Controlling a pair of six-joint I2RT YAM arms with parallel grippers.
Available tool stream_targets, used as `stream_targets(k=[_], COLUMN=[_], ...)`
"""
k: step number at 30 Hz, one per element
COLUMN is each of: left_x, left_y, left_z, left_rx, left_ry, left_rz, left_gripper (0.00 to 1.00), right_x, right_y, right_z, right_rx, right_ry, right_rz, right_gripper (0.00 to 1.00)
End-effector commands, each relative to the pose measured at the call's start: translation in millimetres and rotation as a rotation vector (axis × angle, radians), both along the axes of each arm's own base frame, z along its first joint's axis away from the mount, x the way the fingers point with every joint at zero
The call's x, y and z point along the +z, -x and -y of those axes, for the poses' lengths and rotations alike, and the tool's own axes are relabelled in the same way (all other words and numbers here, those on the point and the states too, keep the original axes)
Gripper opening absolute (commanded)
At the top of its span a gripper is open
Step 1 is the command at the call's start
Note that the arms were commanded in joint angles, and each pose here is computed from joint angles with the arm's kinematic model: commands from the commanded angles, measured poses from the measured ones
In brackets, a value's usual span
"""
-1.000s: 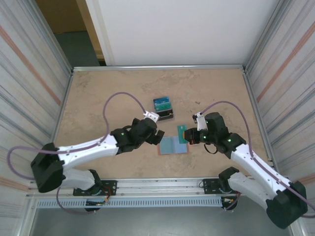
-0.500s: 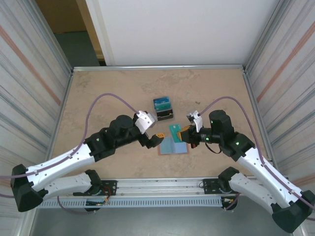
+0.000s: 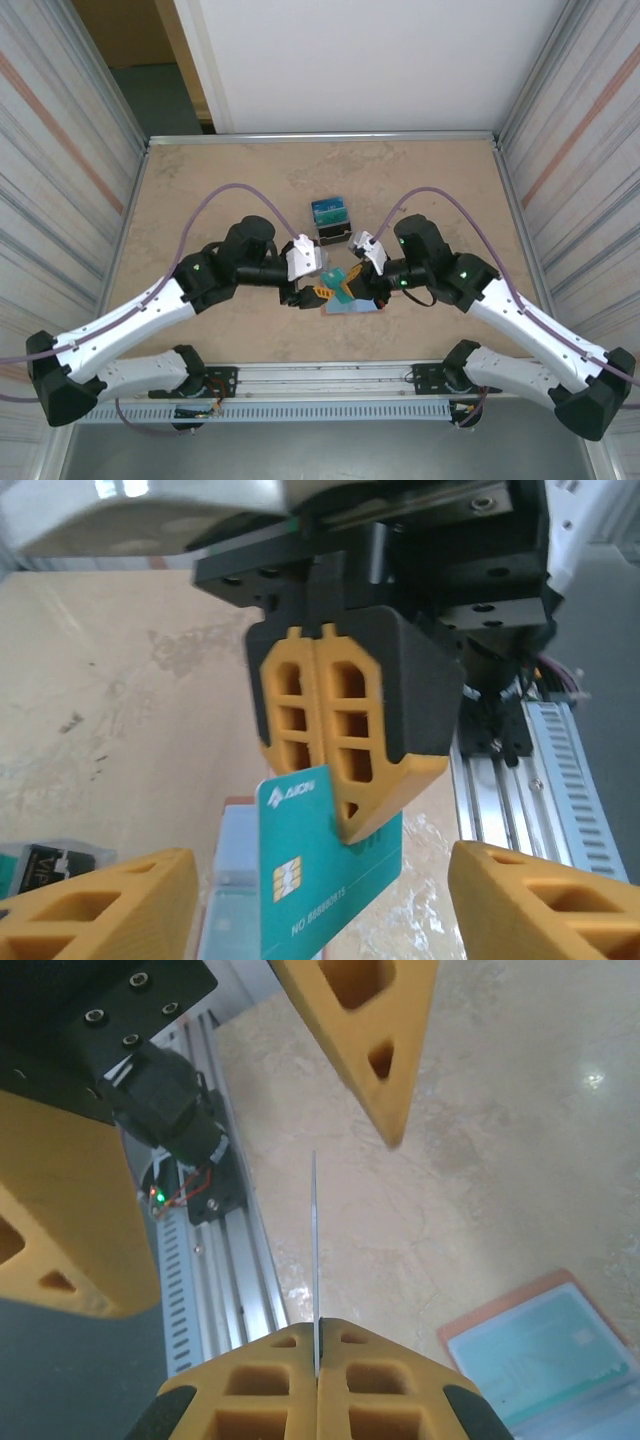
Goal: Take the credit cards out of the card holder
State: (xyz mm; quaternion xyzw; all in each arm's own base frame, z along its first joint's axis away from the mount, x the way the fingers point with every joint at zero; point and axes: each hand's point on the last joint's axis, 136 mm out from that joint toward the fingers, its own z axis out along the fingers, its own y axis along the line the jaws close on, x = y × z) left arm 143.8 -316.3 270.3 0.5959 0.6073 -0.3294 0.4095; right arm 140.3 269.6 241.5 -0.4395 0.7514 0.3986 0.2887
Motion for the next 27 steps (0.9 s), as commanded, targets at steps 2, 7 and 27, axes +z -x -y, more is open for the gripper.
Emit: stream_targets(k=[2, 7, 27], left_x=[-6, -14, 20], left_y=[16, 13, -31], left_z=[-2, 0, -40], left_rx=[-0.102, -0.100, 0.357], left_ry=[-0.046, -0.074, 0.258], left_rz=[-0.033, -0.034, 0.051], left_gripper=[0.42, 0.02, 0.00], right_x=[11, 13, 59], right_y=[7, 5, -42], right_z=[-4, -8, 36], right_rx=[0.071, 0.090, -0.296], right_ry=[0.003, 0.007, -0.268], right_rz=[0.043, 0.044, 0.137], right_gripper=[0.00, 0.01, 0.99])
